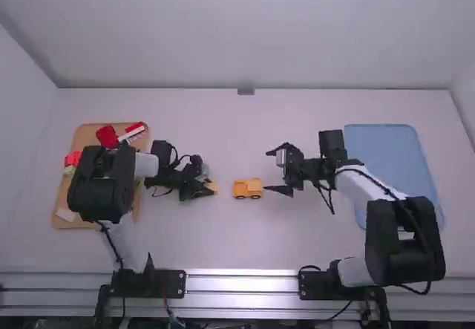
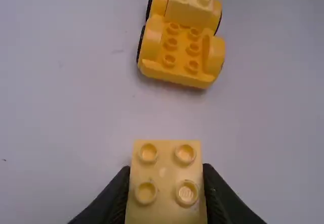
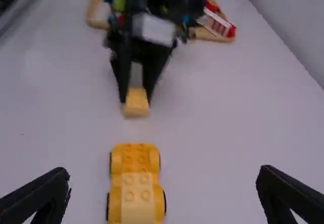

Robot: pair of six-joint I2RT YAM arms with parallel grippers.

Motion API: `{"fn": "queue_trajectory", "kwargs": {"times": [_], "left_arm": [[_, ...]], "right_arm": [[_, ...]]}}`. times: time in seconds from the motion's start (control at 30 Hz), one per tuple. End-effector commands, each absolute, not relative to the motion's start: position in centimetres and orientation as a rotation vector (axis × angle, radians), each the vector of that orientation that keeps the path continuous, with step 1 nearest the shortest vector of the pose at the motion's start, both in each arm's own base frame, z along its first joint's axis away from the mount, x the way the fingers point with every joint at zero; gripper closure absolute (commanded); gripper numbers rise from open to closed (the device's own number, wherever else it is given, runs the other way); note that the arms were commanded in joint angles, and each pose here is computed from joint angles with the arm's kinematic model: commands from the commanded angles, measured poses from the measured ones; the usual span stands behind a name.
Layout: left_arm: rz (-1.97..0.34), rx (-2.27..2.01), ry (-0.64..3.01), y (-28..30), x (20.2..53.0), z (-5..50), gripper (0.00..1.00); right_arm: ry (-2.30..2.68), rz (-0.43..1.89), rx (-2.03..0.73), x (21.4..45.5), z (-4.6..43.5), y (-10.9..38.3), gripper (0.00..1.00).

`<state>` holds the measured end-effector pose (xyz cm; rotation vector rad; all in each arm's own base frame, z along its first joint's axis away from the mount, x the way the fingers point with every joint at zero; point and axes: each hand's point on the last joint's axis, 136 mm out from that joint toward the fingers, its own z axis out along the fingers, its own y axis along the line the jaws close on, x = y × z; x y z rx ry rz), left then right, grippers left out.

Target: Assemble lego blocks to make yellow taxi

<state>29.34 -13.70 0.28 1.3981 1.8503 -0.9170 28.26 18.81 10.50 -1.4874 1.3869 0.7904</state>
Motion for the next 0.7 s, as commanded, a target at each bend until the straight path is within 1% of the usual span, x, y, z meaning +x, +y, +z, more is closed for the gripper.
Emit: {"fn": "queue_trajectory", "kwargs": {"times": [0.0,0.17,0.27,0.37,0.43,0.53,0.67], "left_arm": [[-0.883,1.445,1.742,-14.8,29.0,3.0,0.84],[-0.789,1.524,1.701,-17.2,28.6,3.9,0.84],[-0.749,1.543,1.739,-18.7,28.4,3.5,0.86],[-0.734,1.551,1.739,-19.9,28.4,3.5,0.89],[-0.734,1.551,1.722,-20.4,28.4,3.6,0.9],[-0.763,1.54,1.67,-20.7,28.3,3.9,0.91],[-0.792,1.473,1.686,-21.2,28.5,3.5,0.89]], "right_arm": [[1.538,0.896,-1.355,26.9,9.0,18.6,0.01],[1.519,0.911,-1.343,25.5,6.5,19.5,0.01],[1.506,0.927,-1.366,25.3,4.9,20.2,0.01],[1.512,0.956,-1.387,26.1,3.1,20.8,0.01],[1.486,0.974,-1.422,27.2,1.7,21.5,0.01],[1.405,1.021,-1.441,27.6,1.4,22.0,0.01],[1.348,1.054,-1.452,28.1,0.7,22.4,0.01]]}}
